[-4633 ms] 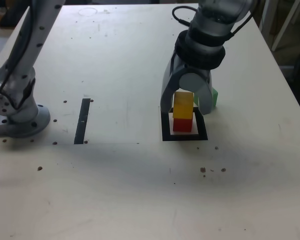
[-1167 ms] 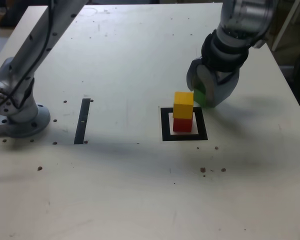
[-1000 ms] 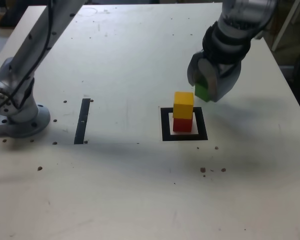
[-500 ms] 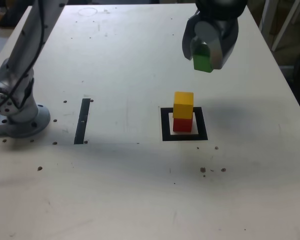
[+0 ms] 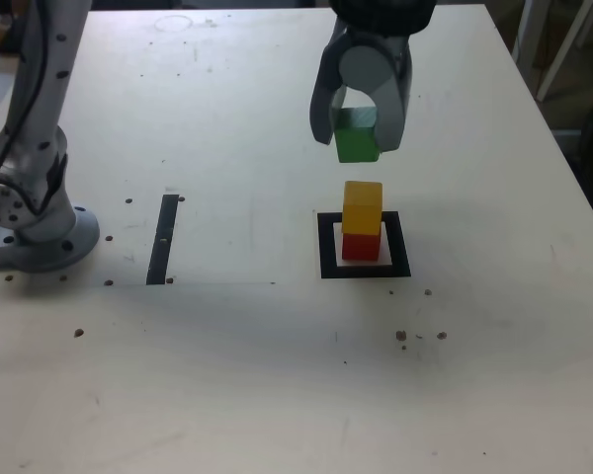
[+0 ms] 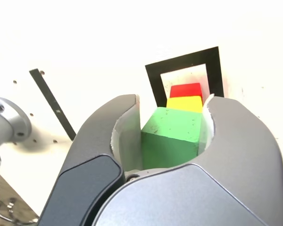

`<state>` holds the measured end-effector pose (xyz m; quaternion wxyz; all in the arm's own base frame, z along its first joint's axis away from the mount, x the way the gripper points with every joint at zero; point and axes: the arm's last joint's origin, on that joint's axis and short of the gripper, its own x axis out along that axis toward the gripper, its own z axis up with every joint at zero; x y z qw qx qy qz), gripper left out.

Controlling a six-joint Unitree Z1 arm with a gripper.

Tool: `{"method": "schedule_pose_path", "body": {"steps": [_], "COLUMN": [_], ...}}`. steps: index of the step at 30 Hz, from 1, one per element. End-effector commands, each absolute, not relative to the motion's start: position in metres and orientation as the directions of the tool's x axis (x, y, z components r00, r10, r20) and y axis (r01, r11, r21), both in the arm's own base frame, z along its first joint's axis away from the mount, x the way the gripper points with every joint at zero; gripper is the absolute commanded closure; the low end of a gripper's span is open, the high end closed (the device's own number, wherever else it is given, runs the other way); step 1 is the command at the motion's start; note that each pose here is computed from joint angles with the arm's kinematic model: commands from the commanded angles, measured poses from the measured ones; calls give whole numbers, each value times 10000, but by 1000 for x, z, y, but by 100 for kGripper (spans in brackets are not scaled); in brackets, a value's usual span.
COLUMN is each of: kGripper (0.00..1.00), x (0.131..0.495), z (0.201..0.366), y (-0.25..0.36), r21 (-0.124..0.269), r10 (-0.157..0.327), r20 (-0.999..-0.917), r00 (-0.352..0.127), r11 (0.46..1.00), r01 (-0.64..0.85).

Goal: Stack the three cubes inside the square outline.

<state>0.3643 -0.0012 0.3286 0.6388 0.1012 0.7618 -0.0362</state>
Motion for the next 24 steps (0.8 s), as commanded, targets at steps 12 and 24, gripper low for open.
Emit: {"method": "schedule_pose_path", "body": {"steps": [12,24], "kGripper": [74,74], "x": [365,375], "z": [318,304], "y": [-13,-20], "r21": [809,669], "r10": [1126,1049], "r20": [-9723,-9686], "r00": [-2050,-2252], "r11": [9843,9831], "r01": [1571,1703]}}
